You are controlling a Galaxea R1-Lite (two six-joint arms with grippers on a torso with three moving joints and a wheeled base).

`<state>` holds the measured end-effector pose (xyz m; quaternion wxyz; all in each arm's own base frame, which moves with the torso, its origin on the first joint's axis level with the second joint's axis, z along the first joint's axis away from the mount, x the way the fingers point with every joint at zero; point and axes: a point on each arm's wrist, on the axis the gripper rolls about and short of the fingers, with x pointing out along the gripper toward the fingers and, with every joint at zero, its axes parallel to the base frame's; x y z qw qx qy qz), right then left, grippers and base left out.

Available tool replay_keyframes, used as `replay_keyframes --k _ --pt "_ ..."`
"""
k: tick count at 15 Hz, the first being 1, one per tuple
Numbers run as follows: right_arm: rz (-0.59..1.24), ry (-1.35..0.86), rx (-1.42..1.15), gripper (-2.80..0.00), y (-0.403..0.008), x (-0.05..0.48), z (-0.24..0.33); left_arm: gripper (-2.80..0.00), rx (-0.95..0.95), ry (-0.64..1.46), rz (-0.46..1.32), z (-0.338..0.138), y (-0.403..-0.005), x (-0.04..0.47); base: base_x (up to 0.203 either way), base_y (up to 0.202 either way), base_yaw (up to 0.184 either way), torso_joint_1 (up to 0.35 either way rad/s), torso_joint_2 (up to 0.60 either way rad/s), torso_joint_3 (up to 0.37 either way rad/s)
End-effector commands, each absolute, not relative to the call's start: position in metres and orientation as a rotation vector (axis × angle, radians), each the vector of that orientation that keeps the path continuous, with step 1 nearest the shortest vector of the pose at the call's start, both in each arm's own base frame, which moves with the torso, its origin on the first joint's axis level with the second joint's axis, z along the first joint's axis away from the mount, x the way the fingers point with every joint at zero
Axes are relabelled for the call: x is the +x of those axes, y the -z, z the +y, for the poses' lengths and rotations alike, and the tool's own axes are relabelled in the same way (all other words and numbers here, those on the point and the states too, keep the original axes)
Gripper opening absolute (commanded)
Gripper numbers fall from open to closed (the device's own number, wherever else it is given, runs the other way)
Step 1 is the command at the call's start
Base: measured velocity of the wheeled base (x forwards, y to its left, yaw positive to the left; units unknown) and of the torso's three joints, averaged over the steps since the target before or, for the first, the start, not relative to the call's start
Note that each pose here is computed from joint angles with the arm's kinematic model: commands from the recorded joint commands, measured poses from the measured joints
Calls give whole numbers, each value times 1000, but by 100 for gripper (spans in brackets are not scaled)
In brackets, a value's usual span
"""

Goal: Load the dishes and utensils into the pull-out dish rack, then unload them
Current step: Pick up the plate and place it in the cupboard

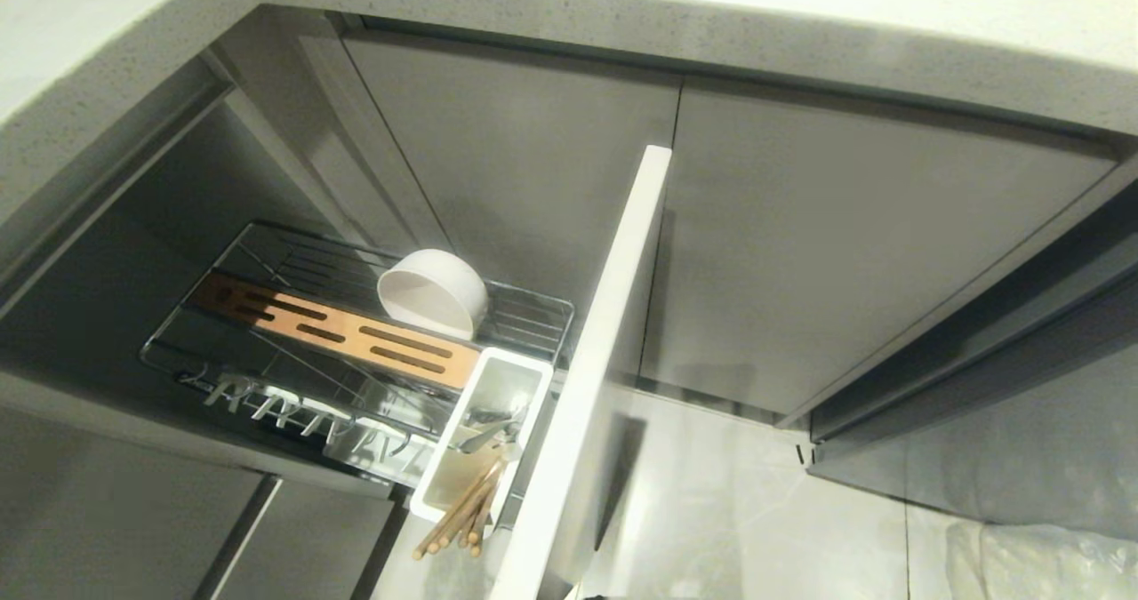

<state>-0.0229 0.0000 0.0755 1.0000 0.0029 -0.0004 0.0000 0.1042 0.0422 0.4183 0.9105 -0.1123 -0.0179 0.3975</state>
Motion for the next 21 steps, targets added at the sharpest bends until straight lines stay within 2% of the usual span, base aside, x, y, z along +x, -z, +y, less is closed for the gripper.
replay_keyframes --k 1,4,5,6,13,21 --pt "0 0 6 -280 -75 -23 0 -280 -232 -838 -22 44 -418 108 0 0 0 0 0 0" --pt "0 0 6 -280 -75 -23 0 -280 -244 -853 -34 44 -419 106 0 0 0 0 0 0" --pt "0 0 6 -280 -75 -23 0 -268 -243 -854 -28 45 -419 108 0 0 0 0 0 0" --pt "0 0 6 -280 -75 -23 0 0 -243 -855 -22 45 -418 111 0 0 0 0 0 0" --pt "0 1 6 -280 -75 -23 0 0 -230 -881 59 55 -406 141 0 0 0 0 0 0" --pt "0 0 6 -280 -75 -23 0 0 -225 -897 92 59 -401 155 0 0 0 0 0 0"
